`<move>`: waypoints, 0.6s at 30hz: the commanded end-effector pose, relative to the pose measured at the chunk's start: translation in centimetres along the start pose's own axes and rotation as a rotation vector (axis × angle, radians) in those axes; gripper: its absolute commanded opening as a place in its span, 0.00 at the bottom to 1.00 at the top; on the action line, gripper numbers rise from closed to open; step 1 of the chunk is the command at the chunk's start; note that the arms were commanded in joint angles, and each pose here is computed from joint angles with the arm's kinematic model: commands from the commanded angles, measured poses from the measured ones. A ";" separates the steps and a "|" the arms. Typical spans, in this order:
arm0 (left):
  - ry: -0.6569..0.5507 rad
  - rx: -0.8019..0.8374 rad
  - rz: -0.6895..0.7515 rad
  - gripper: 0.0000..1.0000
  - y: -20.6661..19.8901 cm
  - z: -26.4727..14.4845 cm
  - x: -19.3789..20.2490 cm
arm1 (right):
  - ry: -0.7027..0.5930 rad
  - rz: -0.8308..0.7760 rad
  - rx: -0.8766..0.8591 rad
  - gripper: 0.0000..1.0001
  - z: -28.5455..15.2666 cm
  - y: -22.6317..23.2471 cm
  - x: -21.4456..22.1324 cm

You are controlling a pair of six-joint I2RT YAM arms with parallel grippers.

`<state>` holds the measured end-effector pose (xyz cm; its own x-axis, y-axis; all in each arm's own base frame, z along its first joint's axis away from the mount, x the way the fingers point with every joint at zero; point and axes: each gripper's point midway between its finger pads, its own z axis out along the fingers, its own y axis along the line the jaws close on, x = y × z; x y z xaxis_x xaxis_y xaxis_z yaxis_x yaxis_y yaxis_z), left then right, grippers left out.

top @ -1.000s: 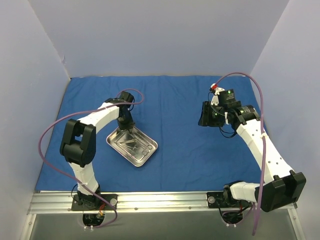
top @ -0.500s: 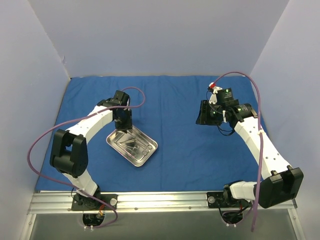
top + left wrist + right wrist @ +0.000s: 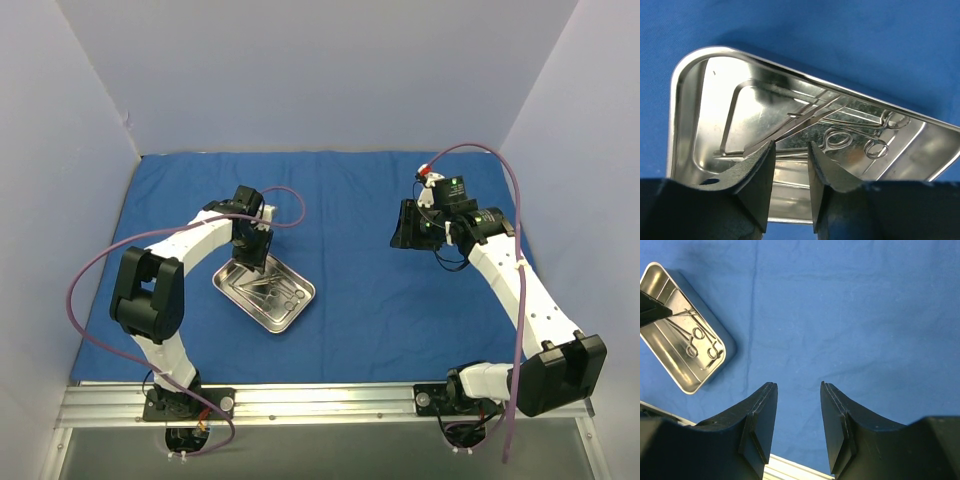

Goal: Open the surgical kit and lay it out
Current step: Pick up the medical item from the container.

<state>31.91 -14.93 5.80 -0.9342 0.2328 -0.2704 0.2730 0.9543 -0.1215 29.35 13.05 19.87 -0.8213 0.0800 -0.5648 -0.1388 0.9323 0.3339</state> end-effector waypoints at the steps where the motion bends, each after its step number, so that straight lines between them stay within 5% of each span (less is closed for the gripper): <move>1: -0.090 0.080 0.123 0.41 -1.4 -1.2 -1.9 | -0.017 -0.002 -0.017 0.40 -0.4 0.4 -0.1; 7: -0.140 0.078 0.214 0.49 -1.5 -1.8 -1.8 | -0.018 -0.002 -0.019 0.40 -0.3 0.4 -0.1; 18: -0.084 0.042 0.339 0.49 -3.4 0.2 -0.9 | -0.016 -0.005 -0.026 0.40 0.1 0.5 -0.4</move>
<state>31.05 -17.52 6.17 -0.8125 0.4664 -0.3498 0.5265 0.8446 -0.0967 29.32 13.19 19.71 -0.8229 0.0802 -0.5626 -0.1420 0.9295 0.3403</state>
